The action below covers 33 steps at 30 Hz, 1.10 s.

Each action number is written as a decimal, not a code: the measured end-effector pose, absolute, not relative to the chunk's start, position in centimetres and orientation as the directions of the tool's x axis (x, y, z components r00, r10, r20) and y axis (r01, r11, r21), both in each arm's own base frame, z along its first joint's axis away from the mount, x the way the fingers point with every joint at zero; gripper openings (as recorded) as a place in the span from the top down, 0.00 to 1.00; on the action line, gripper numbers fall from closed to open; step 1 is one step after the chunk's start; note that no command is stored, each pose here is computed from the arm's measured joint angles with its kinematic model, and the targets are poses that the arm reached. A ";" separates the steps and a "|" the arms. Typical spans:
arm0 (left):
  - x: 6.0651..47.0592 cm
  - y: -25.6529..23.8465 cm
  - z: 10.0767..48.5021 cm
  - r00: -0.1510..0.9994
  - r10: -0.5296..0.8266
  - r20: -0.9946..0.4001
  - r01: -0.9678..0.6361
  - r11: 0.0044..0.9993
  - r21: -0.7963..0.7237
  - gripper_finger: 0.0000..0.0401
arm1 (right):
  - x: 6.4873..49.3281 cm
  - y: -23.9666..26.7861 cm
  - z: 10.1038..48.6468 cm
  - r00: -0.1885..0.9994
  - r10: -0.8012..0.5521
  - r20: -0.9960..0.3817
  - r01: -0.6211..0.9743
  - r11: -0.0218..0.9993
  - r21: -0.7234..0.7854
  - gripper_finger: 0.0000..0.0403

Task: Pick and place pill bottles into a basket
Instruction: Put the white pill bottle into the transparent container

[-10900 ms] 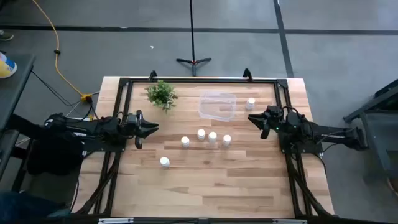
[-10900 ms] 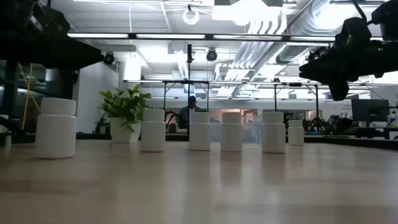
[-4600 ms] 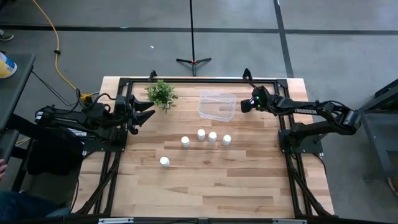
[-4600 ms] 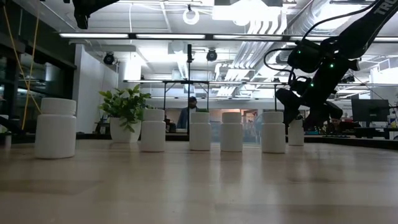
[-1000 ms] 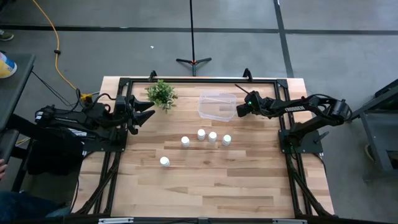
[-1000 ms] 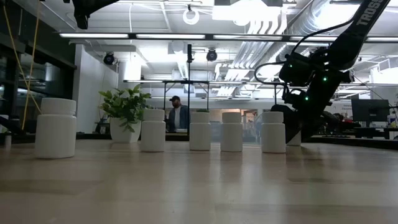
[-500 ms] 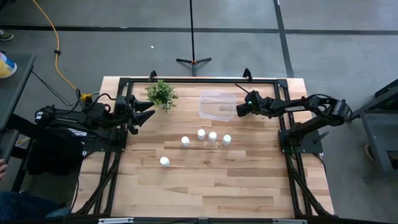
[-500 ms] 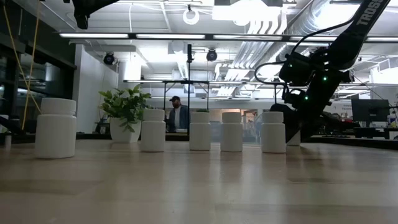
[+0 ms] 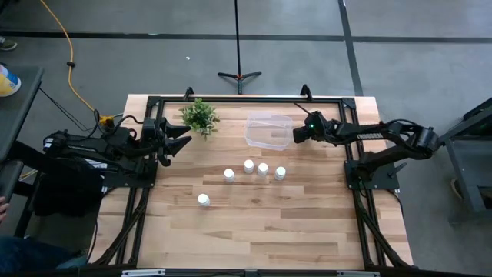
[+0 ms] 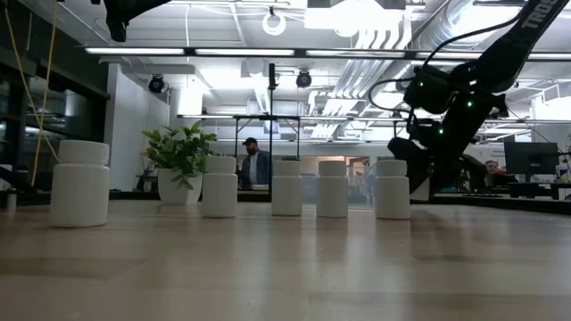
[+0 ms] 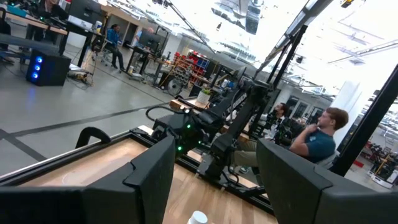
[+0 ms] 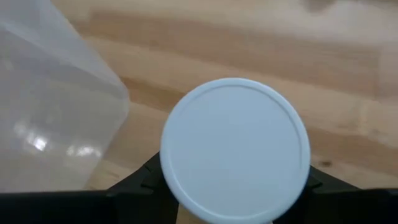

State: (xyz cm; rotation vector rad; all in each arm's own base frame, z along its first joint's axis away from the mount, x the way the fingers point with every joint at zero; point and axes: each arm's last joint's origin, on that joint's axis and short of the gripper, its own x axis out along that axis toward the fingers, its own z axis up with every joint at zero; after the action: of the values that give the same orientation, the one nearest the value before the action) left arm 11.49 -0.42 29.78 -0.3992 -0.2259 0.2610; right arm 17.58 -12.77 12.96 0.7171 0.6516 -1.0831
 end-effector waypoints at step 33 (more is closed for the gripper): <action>11.5 -0.4 29.8 0.942 0.293 0.164 -0.205 0.889 -0.409 0.35 | 15.9 -11.7 18.1 0.450 -0.644 -0.619 0.893 0.319 0.318 0.58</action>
State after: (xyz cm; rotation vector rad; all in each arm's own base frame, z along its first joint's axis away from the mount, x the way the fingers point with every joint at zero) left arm 11.50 -0.42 29.77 -0.3985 -0.2254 0.2612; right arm 15.86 -11.67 18.10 0.6921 0.4177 -1.0492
